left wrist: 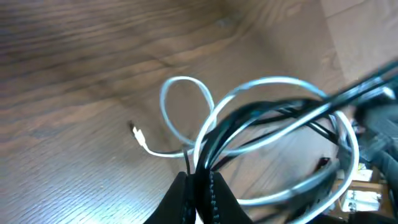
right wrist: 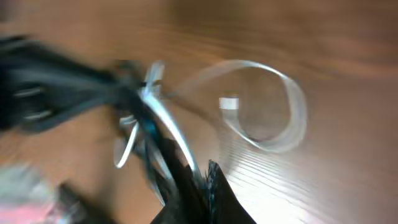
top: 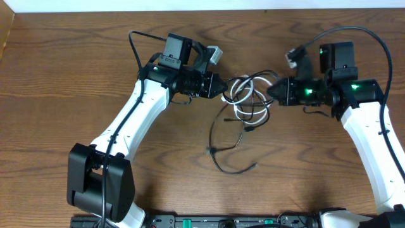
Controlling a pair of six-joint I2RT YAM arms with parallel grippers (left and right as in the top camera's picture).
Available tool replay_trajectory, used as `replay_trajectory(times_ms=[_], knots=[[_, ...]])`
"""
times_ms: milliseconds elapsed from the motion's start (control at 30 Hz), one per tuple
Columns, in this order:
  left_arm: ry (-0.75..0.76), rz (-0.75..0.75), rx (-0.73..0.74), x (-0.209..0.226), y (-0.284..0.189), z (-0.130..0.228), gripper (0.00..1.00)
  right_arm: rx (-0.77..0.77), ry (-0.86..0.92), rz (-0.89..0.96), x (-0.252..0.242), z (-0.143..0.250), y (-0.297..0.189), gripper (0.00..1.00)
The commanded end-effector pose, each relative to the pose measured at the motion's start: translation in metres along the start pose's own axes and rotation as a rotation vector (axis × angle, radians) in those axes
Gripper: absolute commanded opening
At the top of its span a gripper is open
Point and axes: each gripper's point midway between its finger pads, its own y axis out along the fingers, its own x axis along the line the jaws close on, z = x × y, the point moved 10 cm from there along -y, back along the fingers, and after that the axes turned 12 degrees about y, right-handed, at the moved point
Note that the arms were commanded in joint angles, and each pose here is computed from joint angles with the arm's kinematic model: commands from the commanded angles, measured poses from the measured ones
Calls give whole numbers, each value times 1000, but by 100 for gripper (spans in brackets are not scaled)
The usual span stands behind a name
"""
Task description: Untangle cables
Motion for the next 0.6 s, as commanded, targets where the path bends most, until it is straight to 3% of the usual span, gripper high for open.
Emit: replay_trajectory(times_ms=[0, 200, 300, 433, 533, 567], knots=[[-19, -122, 5, 12, -4, 3, 7, -174, 159, 436, -31, -7, -13, 1], [12, -245, -105, -11, -42, -11, 8, -243, 297, 702, -55, -1, -17, 1], [10, -221, -179, -35, -64, -16, 7, -242, 324, 731, -64, -1, -8, 2], [125, -151, -286, -86, -93, -20, 7, -165, 340, 691, -74, -2, 14, 4], [192, -128, -351, -109, -109, -21, 7, -89, 309, 654, -78, -2, 28, 18], [219, -120, -383, -117, -115, -22, 7, -61, 300, 640, -80, -1, 32, 36]])
